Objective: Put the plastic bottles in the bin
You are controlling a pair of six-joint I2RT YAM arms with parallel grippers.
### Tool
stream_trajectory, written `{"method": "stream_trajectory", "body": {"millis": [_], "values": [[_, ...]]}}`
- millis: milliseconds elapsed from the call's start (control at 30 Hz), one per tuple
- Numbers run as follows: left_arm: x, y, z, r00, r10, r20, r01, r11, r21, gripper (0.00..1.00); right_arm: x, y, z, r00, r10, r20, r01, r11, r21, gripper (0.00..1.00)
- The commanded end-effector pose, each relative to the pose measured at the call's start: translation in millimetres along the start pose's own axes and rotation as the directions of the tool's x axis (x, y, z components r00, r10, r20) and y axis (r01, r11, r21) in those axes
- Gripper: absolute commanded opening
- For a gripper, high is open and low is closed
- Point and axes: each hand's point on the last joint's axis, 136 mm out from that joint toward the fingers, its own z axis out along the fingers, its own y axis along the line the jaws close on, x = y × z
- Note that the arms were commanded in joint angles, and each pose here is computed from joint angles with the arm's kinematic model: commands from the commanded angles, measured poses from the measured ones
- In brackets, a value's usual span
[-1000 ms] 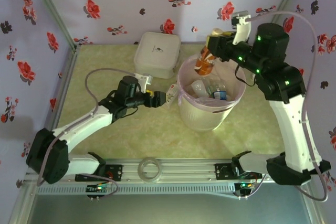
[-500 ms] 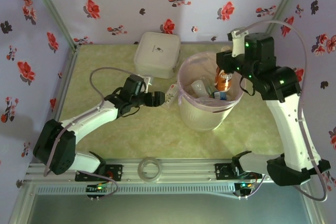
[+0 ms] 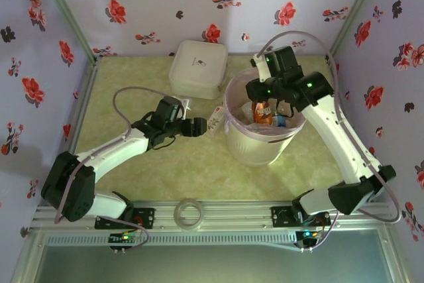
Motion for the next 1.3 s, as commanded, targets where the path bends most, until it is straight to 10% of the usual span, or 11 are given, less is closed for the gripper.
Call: {"method": "stream_trajectory", "body": {"millis": [0,767,1267], "values": [[3,1,-6,1.000,-0.005,0.004,0.005,1.000,-0.011,0.81,7,12,15,1.000,0.010,-0.030,-0.011,0.998,-0.062,0.17],[3,0,-4,1.000,-0.008,0.004,0.008,1.000,-0.010,0.82,48,6,72,0.993,0.038,-0.115,-0.043,0.998,-0.045,0.34],[0,5,13,0.999,0.043,-0.028,-0.045,0.997,-0.065,0.96,19,-5,-10,0.998,0.031,0.051,-0.031,1.000,-0.001,0.64]]}}
